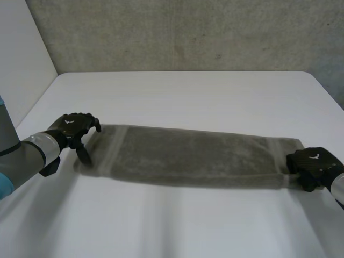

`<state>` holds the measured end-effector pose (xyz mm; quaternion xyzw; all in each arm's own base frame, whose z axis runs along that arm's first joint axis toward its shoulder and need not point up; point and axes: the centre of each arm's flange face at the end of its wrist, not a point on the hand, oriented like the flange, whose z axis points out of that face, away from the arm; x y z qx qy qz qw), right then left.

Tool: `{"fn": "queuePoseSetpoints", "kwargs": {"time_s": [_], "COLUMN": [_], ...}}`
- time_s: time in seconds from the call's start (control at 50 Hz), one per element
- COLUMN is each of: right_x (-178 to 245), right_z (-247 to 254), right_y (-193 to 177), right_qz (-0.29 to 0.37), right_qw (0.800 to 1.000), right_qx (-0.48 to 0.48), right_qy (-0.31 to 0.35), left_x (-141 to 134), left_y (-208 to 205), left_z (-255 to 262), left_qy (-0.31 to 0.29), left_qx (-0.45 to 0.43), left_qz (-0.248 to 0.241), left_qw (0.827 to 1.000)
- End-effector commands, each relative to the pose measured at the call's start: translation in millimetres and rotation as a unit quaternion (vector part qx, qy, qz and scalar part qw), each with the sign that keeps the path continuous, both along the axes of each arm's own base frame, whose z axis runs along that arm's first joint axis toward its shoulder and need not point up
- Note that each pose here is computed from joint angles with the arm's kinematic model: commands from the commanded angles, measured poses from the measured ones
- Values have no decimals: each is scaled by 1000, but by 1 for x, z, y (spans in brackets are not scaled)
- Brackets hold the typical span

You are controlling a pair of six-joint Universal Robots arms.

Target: Fold the towel.

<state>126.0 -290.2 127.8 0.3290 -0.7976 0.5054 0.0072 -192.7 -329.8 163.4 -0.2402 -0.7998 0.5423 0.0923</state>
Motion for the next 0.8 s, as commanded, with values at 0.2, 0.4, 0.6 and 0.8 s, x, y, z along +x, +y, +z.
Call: {"fn": "queuePoseSetpoints", "kwargs": {"time_s": [0.2,0.4,0.6,0.8], "right_x": [-77,127,254,274], "right_z": [84,122,83,53], "right_y": [-63,-7,107,111], "right_qz": [-107,119,301,312], "right_qw": [985,983,944,941], "right_qx": [-123,-143,-134,-119], "right_qy": [56,-5,-24,-50], "left_x": [0,0,-2,-9], "left_y": [1,2,3,6], "left_z": [16,34,39,40], "left_qy": [3,18,42,44], "left_qx": [-22,-42,-38,-40], "left_qz": [1,7,13,4], "left_qw": [1000,999,998,998]}}
